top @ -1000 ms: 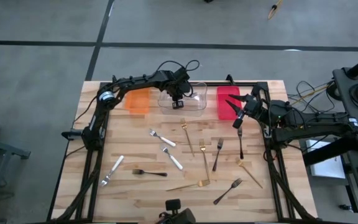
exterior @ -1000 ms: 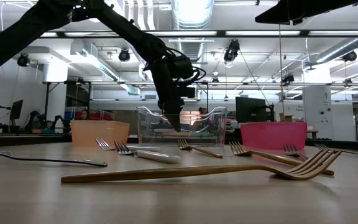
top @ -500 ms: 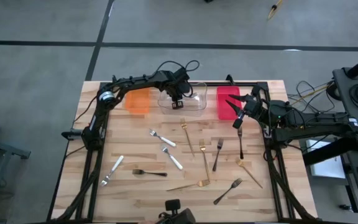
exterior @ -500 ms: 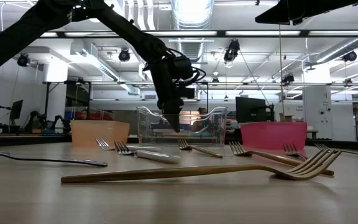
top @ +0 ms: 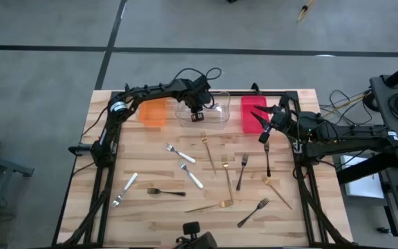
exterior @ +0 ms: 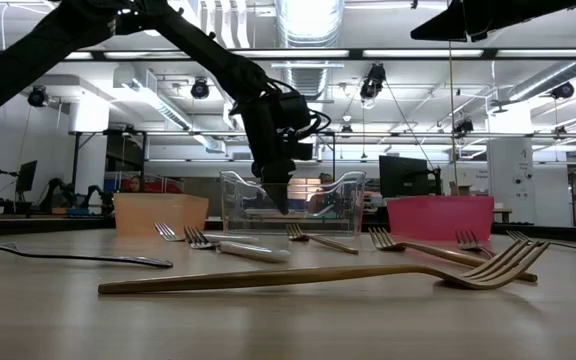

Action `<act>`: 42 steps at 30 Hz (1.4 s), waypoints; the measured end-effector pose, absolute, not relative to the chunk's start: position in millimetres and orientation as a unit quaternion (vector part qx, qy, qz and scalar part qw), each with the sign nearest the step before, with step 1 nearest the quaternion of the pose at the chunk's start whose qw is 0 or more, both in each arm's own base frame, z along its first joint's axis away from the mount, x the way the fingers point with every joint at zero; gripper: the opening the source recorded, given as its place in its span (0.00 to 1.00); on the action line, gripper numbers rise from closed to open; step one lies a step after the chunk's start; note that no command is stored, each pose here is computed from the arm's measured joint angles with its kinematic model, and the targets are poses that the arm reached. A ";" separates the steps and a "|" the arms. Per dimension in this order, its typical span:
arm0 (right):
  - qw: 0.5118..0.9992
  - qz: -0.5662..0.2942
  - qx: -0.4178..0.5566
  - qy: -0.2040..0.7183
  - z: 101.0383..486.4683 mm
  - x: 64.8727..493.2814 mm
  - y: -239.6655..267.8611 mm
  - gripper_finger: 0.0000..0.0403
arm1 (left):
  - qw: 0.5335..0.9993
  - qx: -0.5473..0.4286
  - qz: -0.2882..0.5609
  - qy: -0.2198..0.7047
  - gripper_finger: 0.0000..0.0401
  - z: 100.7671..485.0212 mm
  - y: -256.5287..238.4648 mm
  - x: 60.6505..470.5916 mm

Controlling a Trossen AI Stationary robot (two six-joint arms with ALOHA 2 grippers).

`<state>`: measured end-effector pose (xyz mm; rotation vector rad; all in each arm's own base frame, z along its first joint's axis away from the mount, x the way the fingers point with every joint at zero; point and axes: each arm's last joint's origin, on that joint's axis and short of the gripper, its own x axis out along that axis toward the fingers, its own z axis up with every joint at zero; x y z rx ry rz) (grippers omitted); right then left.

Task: Sort silverware by color (type)
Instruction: Put the white fork into the transparent bin

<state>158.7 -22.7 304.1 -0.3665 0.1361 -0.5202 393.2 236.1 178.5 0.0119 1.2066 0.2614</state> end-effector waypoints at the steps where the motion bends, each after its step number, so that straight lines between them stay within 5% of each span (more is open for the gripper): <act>1: 0.947 -0.256 -0.180 0.067 304.1 158.6 -22.7 0.25 | 0.816 0.005 0.123 0.565 0.06 178.5 236.1 393.2; 42: 0.947 -0.256 -0.182 0.068 304.0 158.6 -22.7 0.25 | 0.824 0.027 0.118 0.554 0.06 177.6 237.1 395.5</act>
